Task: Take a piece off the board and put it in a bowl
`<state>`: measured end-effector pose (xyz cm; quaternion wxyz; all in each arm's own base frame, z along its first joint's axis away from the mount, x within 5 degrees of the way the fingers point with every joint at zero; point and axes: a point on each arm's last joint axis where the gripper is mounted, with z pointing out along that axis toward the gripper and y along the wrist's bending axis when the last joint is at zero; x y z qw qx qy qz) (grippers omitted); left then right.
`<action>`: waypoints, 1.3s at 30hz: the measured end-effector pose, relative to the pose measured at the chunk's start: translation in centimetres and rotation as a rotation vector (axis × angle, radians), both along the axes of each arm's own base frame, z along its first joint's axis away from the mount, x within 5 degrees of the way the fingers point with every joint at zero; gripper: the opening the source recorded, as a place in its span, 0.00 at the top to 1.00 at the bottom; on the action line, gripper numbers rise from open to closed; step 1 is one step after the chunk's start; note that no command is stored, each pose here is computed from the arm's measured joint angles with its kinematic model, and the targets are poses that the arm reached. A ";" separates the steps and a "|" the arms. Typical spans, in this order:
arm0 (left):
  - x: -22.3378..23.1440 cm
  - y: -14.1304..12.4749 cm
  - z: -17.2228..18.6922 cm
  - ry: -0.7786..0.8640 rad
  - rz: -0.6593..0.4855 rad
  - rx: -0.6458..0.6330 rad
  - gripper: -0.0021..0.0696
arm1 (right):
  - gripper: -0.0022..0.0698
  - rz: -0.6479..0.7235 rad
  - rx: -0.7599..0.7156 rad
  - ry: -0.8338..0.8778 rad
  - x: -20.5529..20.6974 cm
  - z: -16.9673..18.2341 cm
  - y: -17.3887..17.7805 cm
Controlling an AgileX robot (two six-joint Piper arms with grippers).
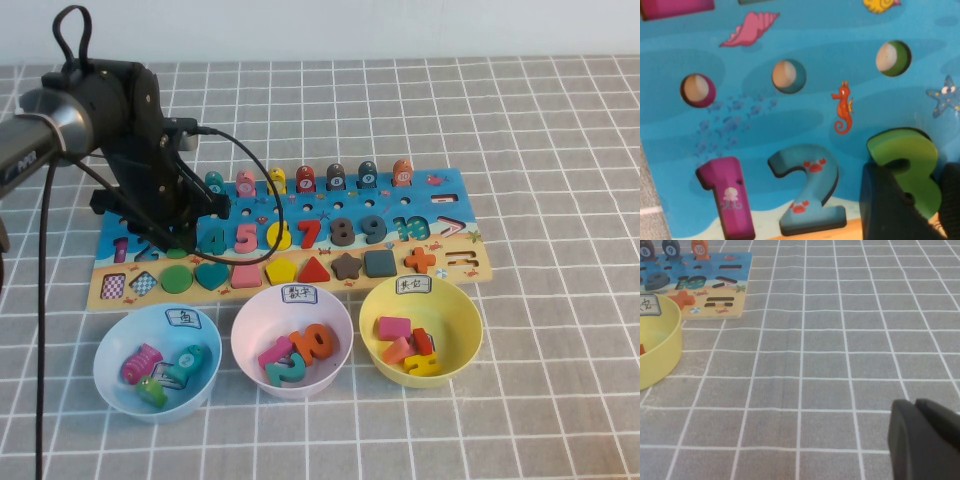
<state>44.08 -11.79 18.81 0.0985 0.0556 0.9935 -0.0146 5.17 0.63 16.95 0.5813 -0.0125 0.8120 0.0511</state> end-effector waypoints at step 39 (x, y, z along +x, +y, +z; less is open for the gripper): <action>-8.9 1.9 10.6 -0.164 -0.047 -0.010 0.71 | 0.99 0.000 0.000 0.000 0.0 0.0 0.0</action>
